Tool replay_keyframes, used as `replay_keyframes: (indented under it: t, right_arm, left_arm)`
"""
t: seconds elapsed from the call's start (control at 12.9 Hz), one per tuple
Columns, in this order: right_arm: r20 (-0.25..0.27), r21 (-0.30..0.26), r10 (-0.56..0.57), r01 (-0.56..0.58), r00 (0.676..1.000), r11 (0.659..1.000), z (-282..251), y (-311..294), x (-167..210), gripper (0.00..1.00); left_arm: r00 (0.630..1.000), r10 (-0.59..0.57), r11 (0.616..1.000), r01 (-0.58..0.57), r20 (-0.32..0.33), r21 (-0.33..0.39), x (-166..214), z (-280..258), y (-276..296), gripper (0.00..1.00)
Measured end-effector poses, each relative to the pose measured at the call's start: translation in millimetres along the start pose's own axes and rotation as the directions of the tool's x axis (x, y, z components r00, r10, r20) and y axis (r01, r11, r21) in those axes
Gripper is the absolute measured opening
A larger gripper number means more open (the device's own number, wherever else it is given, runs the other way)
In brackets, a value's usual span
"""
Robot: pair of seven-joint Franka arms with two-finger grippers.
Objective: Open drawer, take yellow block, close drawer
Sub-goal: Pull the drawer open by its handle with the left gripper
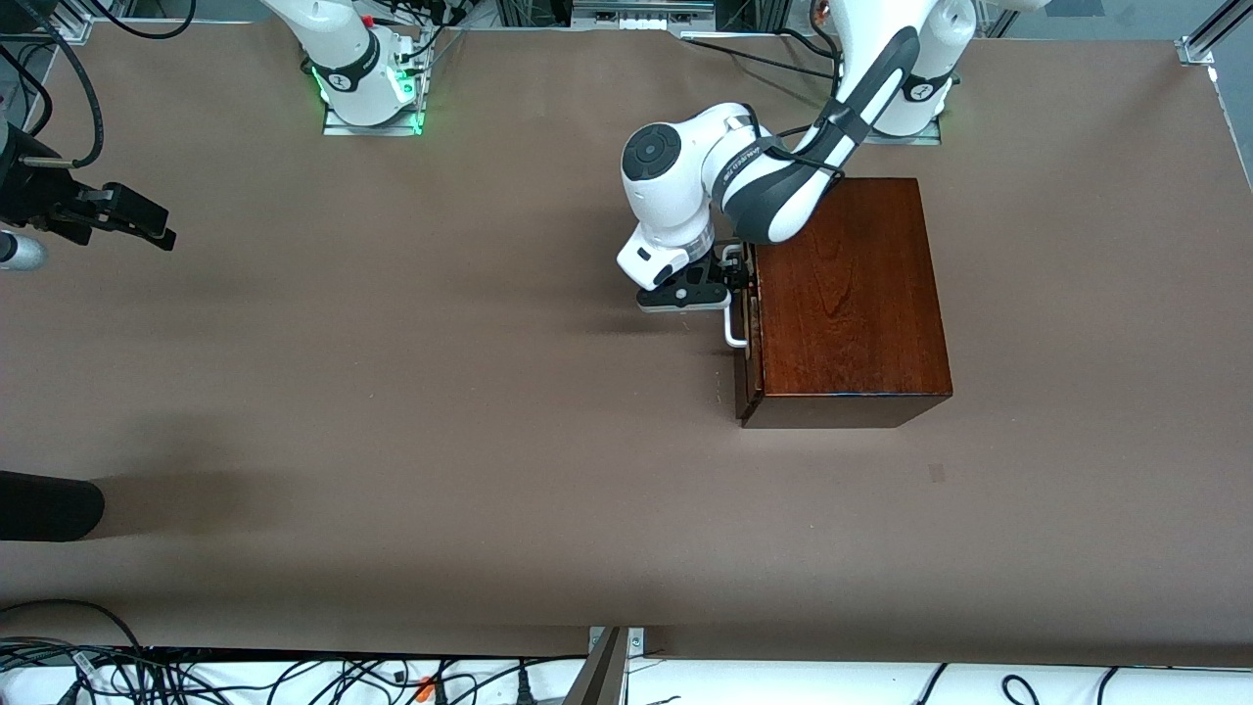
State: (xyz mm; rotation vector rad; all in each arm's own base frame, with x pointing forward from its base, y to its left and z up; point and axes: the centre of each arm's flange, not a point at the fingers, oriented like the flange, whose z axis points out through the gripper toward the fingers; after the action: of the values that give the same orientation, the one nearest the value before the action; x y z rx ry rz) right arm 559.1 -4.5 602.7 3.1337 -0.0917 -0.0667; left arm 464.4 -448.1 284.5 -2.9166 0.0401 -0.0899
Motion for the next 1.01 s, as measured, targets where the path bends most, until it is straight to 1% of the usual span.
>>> replay_keyframes:
  t: [0.39, 0.7, 1.01]
  right_arm:
    - [0.000, 0.000, 0.000, 0.000, 1.000, 1.000, 0.0, 0.0, 0.0, 1.00]
    - [0.000, 0.000, 0.000, 0.000, 1.000, 1.000, 0.0, 0.0, 0.0, 1.00]
    - [0.001, 0.000, 0.000, 0.000, 1.000, 1.000, 0.1, -0.1, -0.2, 1.00]
  left_arm:
    - [1.000, -0.018, 0.996, 0.018, -0.003, -0.090, -4.0, -9.9, 14.9, 1.00]
    - [0.999, -0.040, 0.985, 0.039, -0.003, -0.170, -2.7, -15.5, 25.9, 1.00]
    - [0.999, -0.048, 0.978, 0.046, -0.006, -0.201, -3.0, -19.7, 32.6, 1.00]
